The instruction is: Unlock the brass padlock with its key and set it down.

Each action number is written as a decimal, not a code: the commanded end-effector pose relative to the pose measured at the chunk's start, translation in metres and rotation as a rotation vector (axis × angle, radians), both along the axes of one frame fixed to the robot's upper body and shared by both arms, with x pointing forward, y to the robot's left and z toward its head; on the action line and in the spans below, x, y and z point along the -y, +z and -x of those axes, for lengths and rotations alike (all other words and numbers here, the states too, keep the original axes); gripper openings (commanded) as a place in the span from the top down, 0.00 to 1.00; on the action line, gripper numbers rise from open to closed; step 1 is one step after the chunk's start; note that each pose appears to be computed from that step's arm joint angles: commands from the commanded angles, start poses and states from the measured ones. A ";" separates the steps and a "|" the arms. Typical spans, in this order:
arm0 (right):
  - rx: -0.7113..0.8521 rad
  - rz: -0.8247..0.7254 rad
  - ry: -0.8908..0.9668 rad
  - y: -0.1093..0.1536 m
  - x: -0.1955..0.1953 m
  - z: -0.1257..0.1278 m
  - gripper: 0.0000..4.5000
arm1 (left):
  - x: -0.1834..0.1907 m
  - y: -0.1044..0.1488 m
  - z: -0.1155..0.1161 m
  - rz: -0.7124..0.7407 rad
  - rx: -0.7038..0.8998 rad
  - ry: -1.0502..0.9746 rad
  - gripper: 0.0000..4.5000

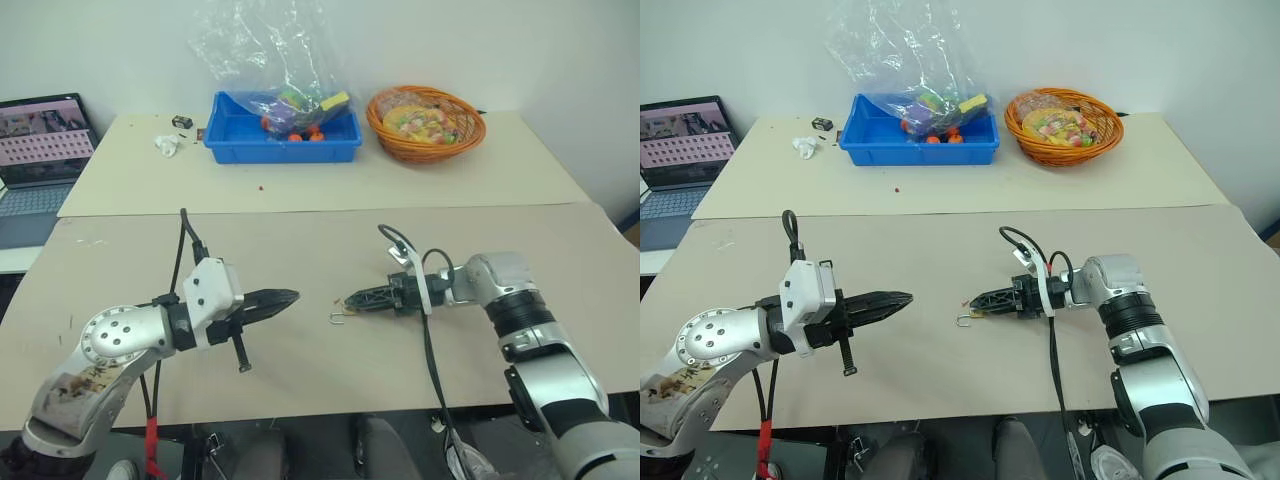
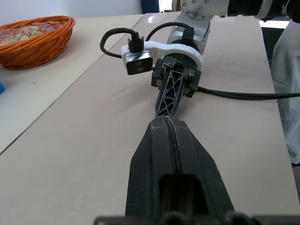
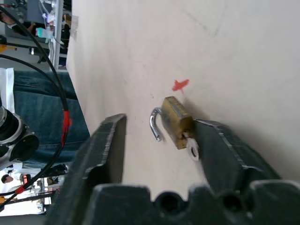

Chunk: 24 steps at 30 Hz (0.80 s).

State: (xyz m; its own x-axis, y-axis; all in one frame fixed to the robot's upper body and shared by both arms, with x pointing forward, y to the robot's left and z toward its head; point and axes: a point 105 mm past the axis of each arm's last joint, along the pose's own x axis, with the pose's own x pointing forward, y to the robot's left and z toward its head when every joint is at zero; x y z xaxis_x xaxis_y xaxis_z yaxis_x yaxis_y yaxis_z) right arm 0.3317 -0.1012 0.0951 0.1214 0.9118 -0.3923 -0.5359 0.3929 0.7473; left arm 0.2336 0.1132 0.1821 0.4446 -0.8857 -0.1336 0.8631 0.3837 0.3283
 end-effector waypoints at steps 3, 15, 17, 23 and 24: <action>0.137 0.132 -0.084 0.004 0.040 -0.014 0.17 | 0.006 0.007 0.004 0.025 0.027 -0.027 1.00; 0.868 0.118 0.295 0.047 0.049 0.029 0.17 | -0.008 -0.021 -0.018 -0.001 -0.155 0.099 1.00; 0.923 0.095 0.303 0.056 0.046 0.031 0.17 | -0.008 -0.023 -0.020 0.007 -0.181 0.104 1.00; 0.985 0.186 0.338 0.043 0.050 0.030 0.17 | -0.004 -0.030 -0.025 -0.023 -0.187 0.095 1.00; 0.982 0.186 0.325 0.043 0.050 0.029 0.17 | -0.002 -0.030 -0.025 -0.023 -0.189 0.089 1.00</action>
State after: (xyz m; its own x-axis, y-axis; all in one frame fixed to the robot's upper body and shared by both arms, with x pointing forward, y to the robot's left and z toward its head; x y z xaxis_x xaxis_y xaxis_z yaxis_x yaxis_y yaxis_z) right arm 0.3004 -0.1495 0.1288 0.1964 0.8945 -0.4016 -0.9805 0.1805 -0.0774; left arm 0.2575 0.1202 0.1443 0.4951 -0.8274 -0.2651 0.8688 0.4744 0.1419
